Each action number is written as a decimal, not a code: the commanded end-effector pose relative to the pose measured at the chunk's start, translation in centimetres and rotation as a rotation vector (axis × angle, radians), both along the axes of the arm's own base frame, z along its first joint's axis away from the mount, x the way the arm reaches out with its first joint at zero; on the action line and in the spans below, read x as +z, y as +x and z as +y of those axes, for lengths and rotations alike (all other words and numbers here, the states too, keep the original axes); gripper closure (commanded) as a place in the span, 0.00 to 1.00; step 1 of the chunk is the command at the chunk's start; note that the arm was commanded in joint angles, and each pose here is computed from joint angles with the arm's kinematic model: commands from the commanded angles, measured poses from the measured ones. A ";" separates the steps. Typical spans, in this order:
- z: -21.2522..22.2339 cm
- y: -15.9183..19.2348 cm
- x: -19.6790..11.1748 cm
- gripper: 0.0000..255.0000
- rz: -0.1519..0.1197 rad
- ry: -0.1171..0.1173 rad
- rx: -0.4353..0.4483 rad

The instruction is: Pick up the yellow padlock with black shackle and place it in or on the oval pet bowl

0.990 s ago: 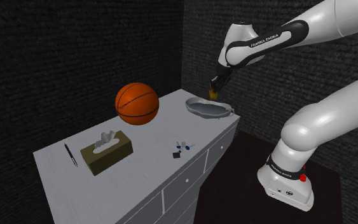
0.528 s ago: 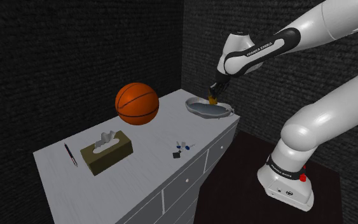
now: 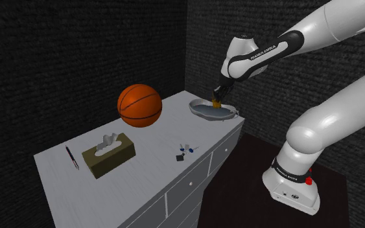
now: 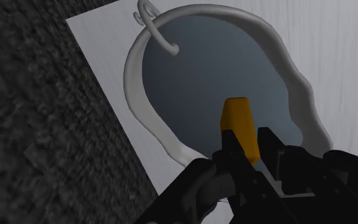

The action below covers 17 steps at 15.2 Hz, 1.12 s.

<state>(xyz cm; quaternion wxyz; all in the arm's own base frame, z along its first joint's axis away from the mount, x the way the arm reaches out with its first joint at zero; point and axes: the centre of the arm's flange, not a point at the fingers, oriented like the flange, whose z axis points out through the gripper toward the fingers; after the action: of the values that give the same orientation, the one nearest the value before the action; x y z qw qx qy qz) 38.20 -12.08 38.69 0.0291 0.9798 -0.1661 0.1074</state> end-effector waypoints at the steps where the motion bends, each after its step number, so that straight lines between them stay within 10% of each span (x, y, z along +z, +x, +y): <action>1: 0.0 0.0 0.0 0.00 0.000 0.000 0.000; 17: 0.5 -1.0 4.9 0.00 0.000 0.000 0.000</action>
<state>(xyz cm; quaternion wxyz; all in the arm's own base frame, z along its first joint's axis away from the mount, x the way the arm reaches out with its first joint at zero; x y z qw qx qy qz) 37.20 -11.62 43.56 0.0291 0.9798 -0.1661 0.1075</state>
